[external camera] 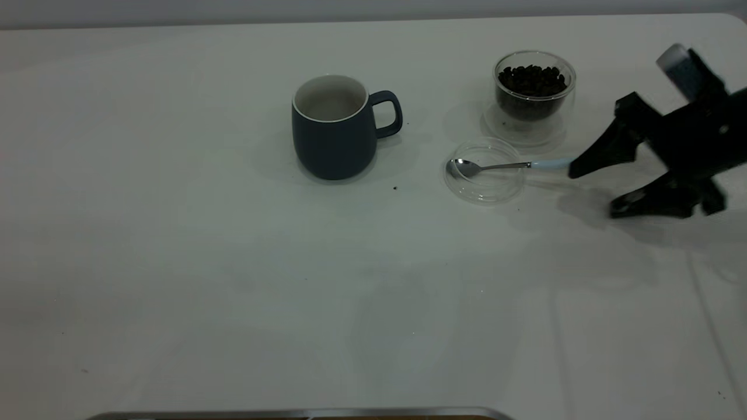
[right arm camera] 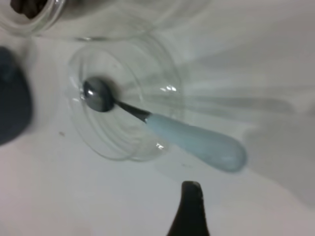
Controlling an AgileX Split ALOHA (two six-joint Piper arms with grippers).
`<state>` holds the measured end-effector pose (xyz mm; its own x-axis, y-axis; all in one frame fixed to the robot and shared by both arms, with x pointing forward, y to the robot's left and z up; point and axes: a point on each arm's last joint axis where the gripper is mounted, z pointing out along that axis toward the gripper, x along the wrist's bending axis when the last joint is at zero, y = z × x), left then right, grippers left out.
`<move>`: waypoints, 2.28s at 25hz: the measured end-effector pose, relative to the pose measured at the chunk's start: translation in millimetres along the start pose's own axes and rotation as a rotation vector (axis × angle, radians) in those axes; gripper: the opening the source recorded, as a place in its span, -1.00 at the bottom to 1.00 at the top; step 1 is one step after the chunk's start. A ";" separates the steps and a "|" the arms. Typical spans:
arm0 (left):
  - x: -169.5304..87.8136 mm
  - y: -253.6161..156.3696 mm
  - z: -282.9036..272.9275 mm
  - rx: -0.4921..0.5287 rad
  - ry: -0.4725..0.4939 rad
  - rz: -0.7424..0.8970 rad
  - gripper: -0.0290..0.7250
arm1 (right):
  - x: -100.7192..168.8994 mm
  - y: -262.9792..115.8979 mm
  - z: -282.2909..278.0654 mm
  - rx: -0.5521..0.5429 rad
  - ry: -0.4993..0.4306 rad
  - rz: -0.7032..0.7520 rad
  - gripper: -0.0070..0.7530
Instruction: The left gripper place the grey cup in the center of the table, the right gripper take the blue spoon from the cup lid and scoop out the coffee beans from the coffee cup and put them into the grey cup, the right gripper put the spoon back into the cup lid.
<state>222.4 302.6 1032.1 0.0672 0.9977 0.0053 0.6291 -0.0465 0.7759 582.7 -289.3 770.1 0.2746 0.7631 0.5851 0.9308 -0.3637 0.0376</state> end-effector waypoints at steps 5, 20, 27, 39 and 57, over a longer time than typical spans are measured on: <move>0.0 0.0 0.0 0.000 0.000 0.002 0.45 | 28.0 8.2 -49.7 -0.018 -0.104 -0.048 0.85; 0.0 0.0 0.0 0.000 0.000 0.002 0.45 | 119.1 -53.4 -240.8 -0.154 -0.316 -0.218 0.55; 0.0 0.0 0.0 0.000 0.000 0.002 0.45 | 142.0 -100.9 -292.8 -0.245 -0.287 -0.283 0.51; 0.0 0.0 0.0 0.000 0.000 -0.006 0.45 | 155.9 -184.8 -349.6 -0.361 -0.285 -0.516 0.51; 0.0 0.0 0.0 0.000 0.000 0.000 0.45 | 142.1 -339.0 -403.4 -0.934 -0.227 -0.754 0.51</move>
<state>222.4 302.6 1032.1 0.0670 0.9977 0.0051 0.6291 -0.0462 0.7759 208.8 -273.2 1167.4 -0.1361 0.9906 0.0143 0.3693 0.0373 0.9285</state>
